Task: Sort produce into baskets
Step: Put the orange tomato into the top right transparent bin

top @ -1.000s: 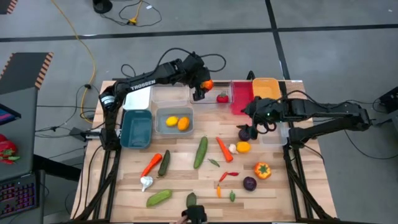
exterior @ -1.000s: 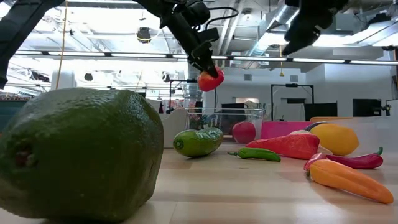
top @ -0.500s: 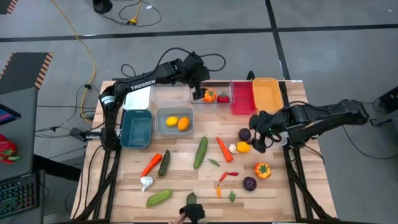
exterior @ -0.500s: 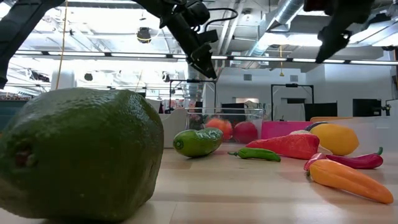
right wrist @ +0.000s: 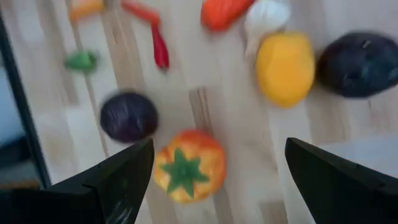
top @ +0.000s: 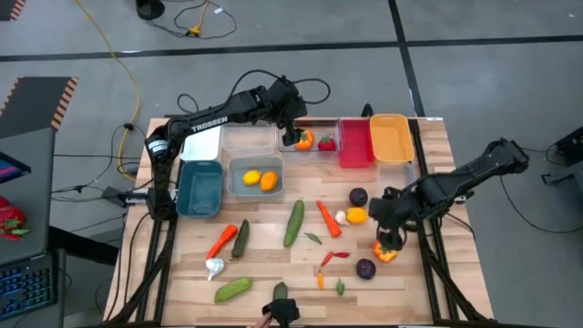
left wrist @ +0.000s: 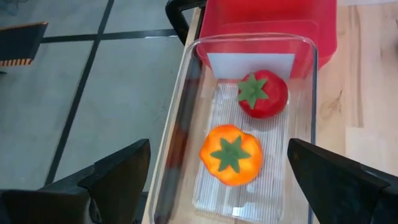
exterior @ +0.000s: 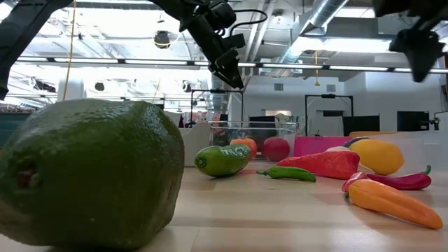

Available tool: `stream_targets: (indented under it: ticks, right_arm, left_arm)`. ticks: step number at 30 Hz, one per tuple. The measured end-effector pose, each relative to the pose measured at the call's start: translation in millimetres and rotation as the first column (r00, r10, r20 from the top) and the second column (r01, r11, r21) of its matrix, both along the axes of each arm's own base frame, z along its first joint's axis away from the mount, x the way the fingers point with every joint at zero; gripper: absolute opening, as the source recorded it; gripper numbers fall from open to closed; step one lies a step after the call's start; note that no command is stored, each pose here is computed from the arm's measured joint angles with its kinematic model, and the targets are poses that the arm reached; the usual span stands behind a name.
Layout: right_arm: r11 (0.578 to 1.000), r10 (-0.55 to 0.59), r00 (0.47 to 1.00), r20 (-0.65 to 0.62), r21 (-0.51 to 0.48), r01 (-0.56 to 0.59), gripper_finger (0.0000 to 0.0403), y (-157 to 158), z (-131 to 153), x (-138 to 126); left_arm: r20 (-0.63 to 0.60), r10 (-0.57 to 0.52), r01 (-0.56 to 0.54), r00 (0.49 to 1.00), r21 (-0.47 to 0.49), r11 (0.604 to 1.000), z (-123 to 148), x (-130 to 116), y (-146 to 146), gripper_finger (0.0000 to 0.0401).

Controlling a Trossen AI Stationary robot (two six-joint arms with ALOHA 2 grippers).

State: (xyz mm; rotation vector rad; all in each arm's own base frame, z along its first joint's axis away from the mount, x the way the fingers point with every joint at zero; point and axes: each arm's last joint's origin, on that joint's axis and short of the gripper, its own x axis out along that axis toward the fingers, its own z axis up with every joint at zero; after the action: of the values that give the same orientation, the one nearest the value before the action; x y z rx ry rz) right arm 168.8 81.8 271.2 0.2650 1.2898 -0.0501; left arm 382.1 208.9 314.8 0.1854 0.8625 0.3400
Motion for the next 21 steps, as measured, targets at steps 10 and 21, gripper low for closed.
stream_targets:
  ticks: [10,21]
  right_arm:
    - [0.993,0.091,0.987,-0.136,-0.066,-0.101,0.0390,23,-22,6]
    - [0.996,0.084,0.967,-0.242,-0.003,-0.087,0.0390,30,-35,13]
  left_arm:
    - [-0.002,0.001,-0.001,1.000,-0.003,1.000,0,0,0,0.0367]
    - [-0.001,0.001,-0.001,1.000,-0.003,1.000,0,0,0,0.0367]
